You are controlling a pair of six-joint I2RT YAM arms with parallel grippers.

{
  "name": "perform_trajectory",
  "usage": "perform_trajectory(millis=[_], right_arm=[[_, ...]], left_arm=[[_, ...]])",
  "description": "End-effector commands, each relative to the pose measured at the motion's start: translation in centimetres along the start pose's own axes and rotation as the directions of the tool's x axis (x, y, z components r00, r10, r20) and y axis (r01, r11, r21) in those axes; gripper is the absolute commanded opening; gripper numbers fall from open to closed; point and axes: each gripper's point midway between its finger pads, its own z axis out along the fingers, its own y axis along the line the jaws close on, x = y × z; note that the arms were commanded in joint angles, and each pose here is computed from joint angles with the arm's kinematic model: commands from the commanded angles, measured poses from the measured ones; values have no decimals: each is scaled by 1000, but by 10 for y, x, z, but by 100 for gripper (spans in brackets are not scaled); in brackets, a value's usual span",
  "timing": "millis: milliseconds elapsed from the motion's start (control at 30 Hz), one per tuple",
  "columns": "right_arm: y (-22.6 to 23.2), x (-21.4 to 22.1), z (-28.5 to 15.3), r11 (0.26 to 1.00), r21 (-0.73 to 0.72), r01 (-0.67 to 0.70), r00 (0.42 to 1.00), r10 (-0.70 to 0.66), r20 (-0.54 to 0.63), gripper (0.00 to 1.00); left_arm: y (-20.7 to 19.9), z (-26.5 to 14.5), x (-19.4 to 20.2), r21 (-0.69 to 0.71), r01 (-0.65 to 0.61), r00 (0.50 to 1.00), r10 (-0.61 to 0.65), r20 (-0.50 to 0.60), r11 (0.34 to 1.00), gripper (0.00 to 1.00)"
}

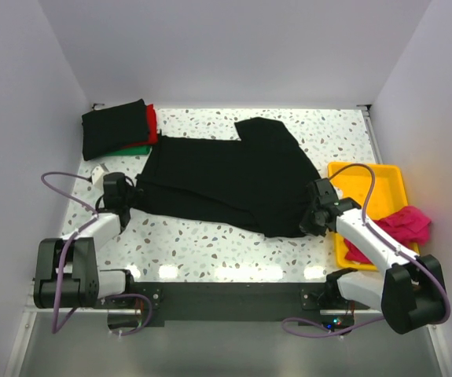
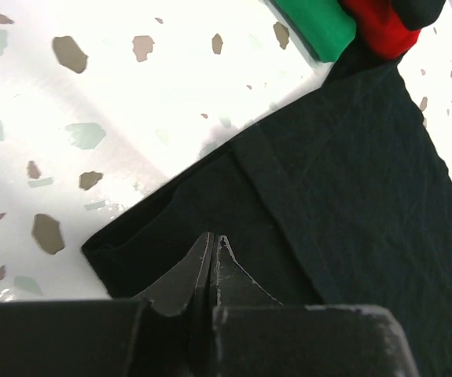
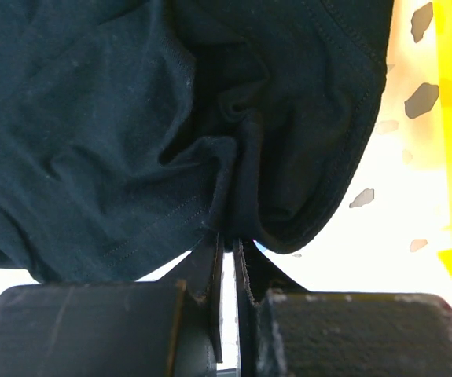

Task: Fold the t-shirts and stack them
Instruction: Fold the tshirt

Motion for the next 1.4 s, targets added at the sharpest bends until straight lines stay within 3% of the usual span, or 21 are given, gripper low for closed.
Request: perform_trajectory(millis=[0, 33, 133, 467, 633, 900, 967, 1067, 1200, 1300, 1367], right_arm=[[9, -20, -12, 999, -20, 28, 997, -26, 66, 0], [9, -19, -12, 999, -22, 33, 998, -32, 61, 0], [10, -19, -11, 999, -24, 40, 998, -39, 54, 0], [13, -19, -12, 998, -33, 59, 997, -57, 44, 0], [15, -22, -10, 997, -31, 65, 997, -64, 45, 0], [21, -30, -12, 997, -38, 73, 996, -71, 54, 0], [22, -32, -12, 997, -42, 72, 996, -70, 56, 0], [24, -34, -12, 996, -46, 76, 996, -73, 52, 0], [24, -38, -14, 996, -46, 79, 996, -77, 52, 0], [22, -42, -18, 996, -46, 80, 995, -77, 60, 0], [22, -45, -22, 996, -54, 77, 995, -73, 67, 0]], left_arm=[[-4, -9, -21, -21, 2, 999, -1, 55, 1000, 1], [0, -11, -19, -36, 7, 999, -5, 52, 999, 15], [12, -15, -16, -67, -1, 999, 5, 54, 998, 44], [36, -8, 4, -169, 6, 1000, -6, 1, 986, 46], [43, 0, 10, -195, -1, 1000, -1, -11, 981, 55], [56, 7, 15, -276, -21, 999, 11, -38, 961, 59], [58, 7, 17, -284, -20, 999, 10, -39, 958, 58], [57, 12, 18, -290, -30, 998, 15, -56, 957, 49], [50, 16, 18, -266, -43, 997, 25, -69, 963, 14], [43, 15, 14, -248, -44, 997, 27, -70, 968, 0], [36, 12, 7, -235, -39, 998, 25, -60, 971, 0]])
